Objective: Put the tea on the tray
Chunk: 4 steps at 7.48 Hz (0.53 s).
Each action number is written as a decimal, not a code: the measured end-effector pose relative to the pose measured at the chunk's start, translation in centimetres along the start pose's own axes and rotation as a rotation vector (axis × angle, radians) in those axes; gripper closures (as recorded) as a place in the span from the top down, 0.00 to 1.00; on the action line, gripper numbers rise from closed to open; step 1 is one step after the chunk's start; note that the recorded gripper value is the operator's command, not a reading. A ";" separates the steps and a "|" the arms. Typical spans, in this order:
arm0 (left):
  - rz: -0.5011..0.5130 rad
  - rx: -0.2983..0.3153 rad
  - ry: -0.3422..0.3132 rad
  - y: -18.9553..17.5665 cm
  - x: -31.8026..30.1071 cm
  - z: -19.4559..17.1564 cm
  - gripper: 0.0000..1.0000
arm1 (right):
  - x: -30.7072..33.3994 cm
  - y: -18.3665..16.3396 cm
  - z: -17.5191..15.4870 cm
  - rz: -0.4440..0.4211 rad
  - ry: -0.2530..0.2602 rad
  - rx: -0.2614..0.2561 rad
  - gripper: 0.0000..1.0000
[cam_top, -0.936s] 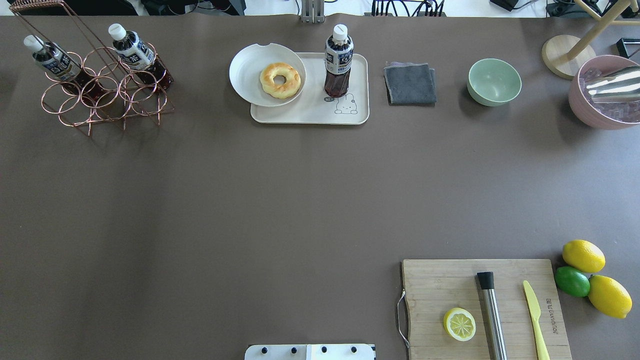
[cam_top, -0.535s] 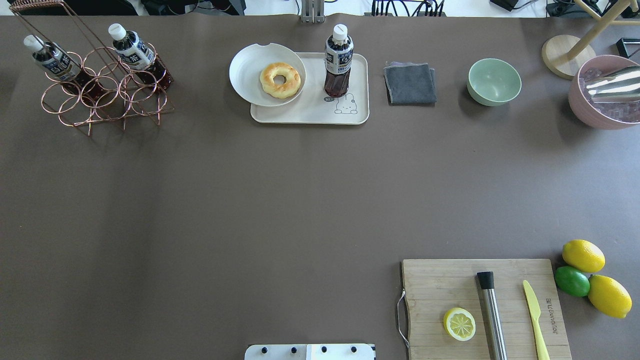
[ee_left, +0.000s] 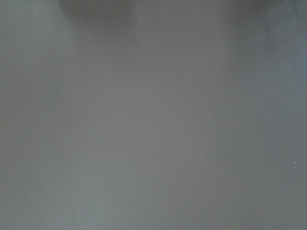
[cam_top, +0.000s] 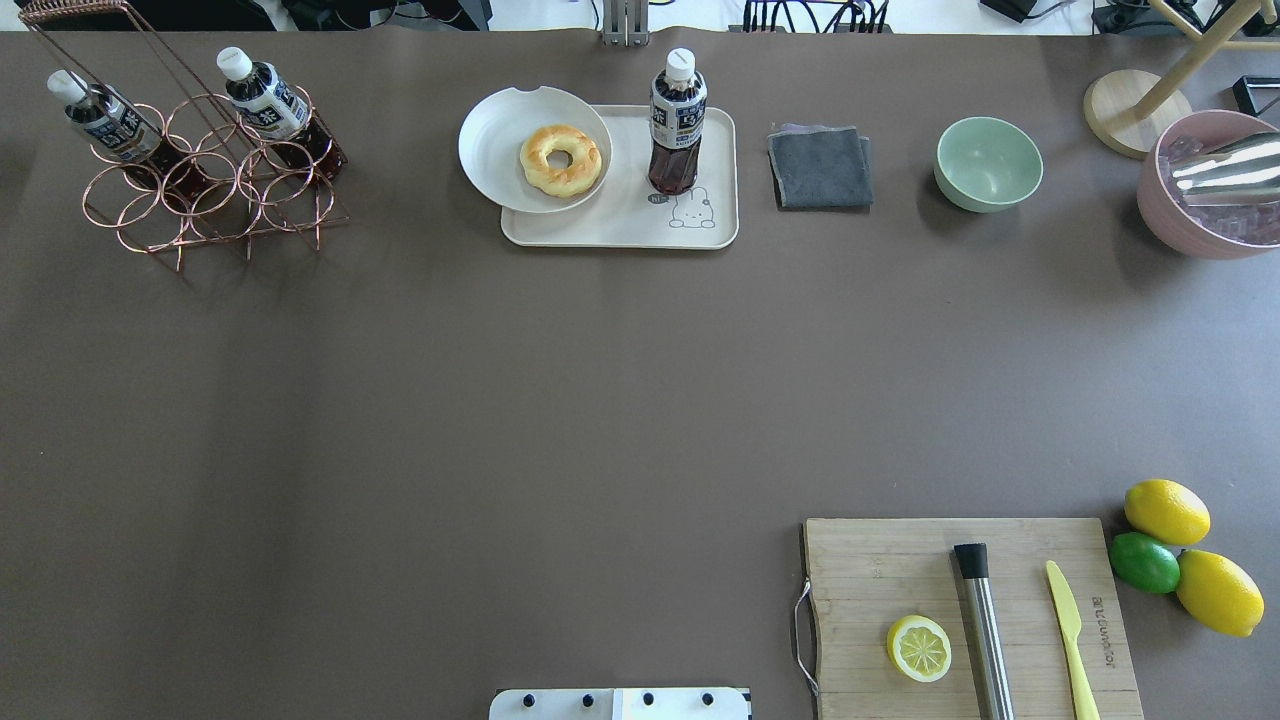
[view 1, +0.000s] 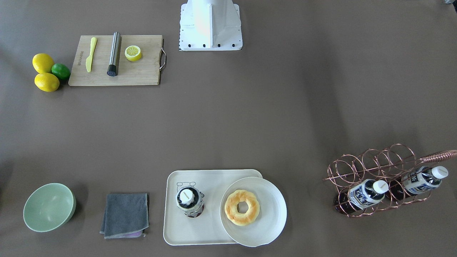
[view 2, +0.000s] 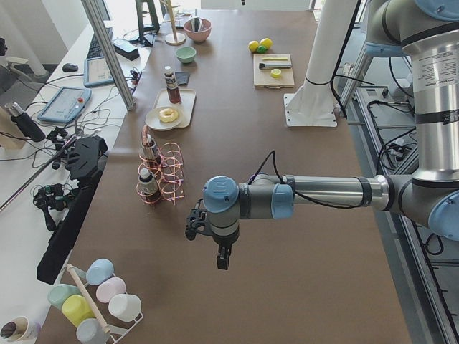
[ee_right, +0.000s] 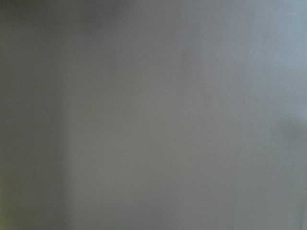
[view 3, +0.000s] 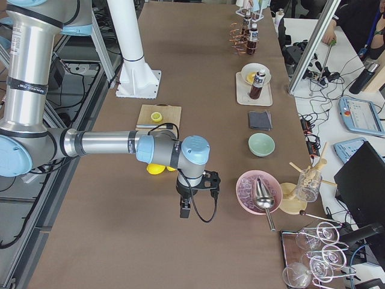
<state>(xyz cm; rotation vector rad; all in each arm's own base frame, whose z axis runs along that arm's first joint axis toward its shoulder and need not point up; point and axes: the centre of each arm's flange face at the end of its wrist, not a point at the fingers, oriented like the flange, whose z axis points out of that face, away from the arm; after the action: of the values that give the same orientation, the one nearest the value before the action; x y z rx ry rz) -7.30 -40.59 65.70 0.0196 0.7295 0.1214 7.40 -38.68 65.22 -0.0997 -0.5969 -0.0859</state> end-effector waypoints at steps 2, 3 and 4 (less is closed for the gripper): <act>-0.001 0.002 0.004 0.0 0.0 -0.1 1.00 | -0.1 -0.1 -0.1 -0.008 -0.001 0.011 1.00; -0.001 0.004 0.005 0.0 0.1 -0.1 1.00 | -0.1 -0.2 -0.1 -0.009 -0.004 0.014 1.00; -0.001 0.004 0.005 0.0 0.1 -0.2 1.00 | -0.2 -0.2 -0.1 -0.011 -0.014 0.017 1.00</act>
<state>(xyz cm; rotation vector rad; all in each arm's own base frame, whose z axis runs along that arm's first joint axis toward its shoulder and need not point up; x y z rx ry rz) -7.34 -40.59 65.53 0.0229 0.7352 0.1188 7.27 -38.87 64.99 -0.0802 -0.6120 -0.0911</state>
